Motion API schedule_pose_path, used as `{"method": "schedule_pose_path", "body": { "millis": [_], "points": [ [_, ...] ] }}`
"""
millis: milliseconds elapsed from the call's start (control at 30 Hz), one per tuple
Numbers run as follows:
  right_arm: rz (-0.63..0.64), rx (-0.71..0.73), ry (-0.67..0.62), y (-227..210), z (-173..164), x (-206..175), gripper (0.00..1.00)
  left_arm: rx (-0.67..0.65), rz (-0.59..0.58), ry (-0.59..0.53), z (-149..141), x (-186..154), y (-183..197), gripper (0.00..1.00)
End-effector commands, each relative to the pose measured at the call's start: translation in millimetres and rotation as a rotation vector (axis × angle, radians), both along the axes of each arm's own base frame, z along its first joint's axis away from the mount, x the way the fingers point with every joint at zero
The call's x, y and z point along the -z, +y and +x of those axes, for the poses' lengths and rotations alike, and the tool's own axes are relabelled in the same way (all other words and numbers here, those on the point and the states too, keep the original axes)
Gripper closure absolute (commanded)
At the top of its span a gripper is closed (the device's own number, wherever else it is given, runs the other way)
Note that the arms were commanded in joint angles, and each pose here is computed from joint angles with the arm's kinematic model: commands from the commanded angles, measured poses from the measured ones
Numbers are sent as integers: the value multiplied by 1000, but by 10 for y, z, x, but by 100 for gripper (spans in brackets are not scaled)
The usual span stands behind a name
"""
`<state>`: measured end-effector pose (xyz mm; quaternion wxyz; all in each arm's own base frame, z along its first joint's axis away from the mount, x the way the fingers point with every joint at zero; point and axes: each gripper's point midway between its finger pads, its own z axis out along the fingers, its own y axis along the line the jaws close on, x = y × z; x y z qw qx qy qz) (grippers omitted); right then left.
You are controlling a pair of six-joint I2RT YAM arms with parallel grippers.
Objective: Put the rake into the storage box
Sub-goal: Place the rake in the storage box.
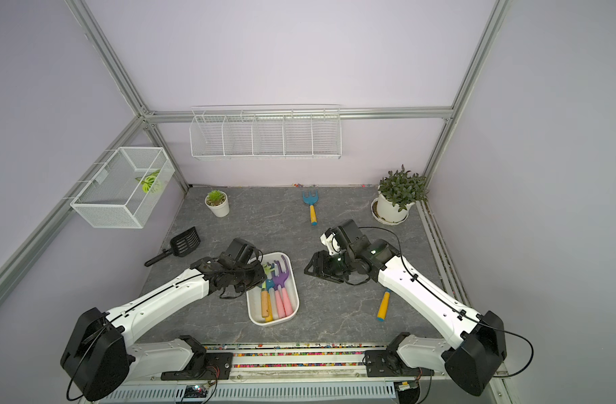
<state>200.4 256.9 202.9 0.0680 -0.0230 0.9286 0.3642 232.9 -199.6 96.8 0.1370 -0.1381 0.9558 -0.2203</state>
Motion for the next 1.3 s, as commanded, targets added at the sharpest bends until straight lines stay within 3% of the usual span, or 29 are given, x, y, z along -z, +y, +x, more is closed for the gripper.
{"method": "schedule_pose_path", "body": {
  "millis": [0,133,267,767,1000,1267],
  "points": [
    [7,-15,-7,-42,-48,11,40,2,-6,-49,121,-128,-27,96],
    [10,-12,-8,-58,-58,13,43,-9,19,-42,124,-106,42,62],
    [10,-7,-10,-77,-74,20,43,-26,45,-52,115,-153,129,50],
    [-20,28,-41,-158,22,15,42,-71,29,-149,120,-560,349,48],
    [-156,91,-138,-452,216,-111,46,-53,-18,-197,192,-823,258,49],
    [-371,337,-178,-1242,462,-101,42,-4,-132,-263,364,-1184,-11,49]
  ]
}}
